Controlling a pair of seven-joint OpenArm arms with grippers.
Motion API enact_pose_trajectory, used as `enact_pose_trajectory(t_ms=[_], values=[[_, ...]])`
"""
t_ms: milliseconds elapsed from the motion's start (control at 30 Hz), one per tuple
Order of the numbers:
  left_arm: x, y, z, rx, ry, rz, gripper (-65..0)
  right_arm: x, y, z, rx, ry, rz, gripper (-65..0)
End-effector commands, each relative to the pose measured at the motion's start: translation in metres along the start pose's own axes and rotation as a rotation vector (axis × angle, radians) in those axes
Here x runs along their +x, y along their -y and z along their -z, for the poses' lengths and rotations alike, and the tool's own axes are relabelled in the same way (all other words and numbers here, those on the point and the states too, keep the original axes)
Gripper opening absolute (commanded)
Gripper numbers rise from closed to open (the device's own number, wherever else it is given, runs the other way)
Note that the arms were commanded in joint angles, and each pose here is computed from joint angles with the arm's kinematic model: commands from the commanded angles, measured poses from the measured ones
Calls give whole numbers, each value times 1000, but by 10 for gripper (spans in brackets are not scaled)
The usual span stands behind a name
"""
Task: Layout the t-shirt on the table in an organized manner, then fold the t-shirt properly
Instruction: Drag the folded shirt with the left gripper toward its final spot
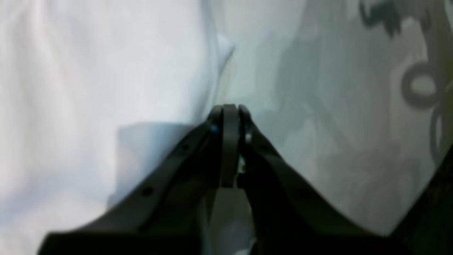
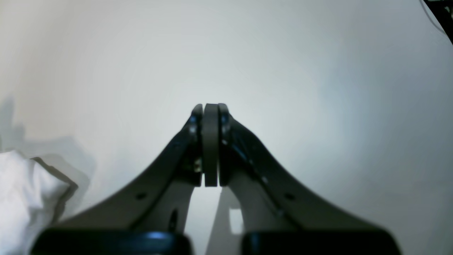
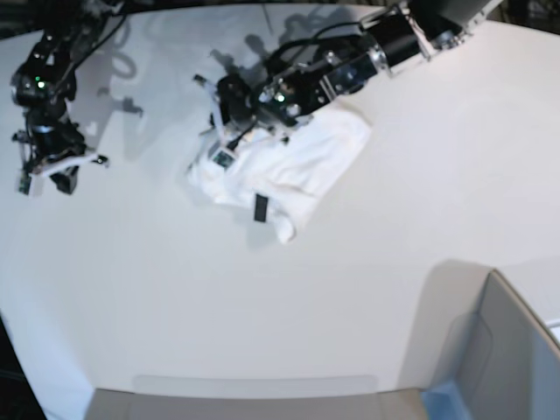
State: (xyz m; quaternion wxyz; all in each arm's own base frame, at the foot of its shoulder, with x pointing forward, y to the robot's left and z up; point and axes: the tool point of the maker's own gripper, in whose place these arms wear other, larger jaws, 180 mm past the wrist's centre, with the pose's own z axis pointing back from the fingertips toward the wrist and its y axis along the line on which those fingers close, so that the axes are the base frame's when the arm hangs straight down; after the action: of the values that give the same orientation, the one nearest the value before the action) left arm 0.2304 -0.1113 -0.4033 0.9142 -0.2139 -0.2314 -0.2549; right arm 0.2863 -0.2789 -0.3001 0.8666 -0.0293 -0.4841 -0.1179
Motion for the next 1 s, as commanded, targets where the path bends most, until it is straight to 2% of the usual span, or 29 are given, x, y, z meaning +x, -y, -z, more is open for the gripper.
enact_pose_trajectory(t_ms=[0, 133, 300, 600, 733, 967], values=[[11, -14, 0, 38, 22, -6, -650, 17, 0, -2, 5, 59, -11, -650], [28, -65, 1, 132, 58, -123, -650, 14, 1, -3, 3, 51, -15, -650], [49, -116, -14, 211, 125, -262, -650, 13, 0, -3, 5, 47, -17, -650], [28, -179, -37, 336, 109, -298, -650, 13, 2, -4, 4, 47, -25, -650], [2, -183, -40, 351, 75, -299, -650, 13, 2, -3, 4, 47, -24, -650], [-3, -137, -51, 250, 109, -281, -650, 16, 0, -2, 7, 53, -24, -650]])
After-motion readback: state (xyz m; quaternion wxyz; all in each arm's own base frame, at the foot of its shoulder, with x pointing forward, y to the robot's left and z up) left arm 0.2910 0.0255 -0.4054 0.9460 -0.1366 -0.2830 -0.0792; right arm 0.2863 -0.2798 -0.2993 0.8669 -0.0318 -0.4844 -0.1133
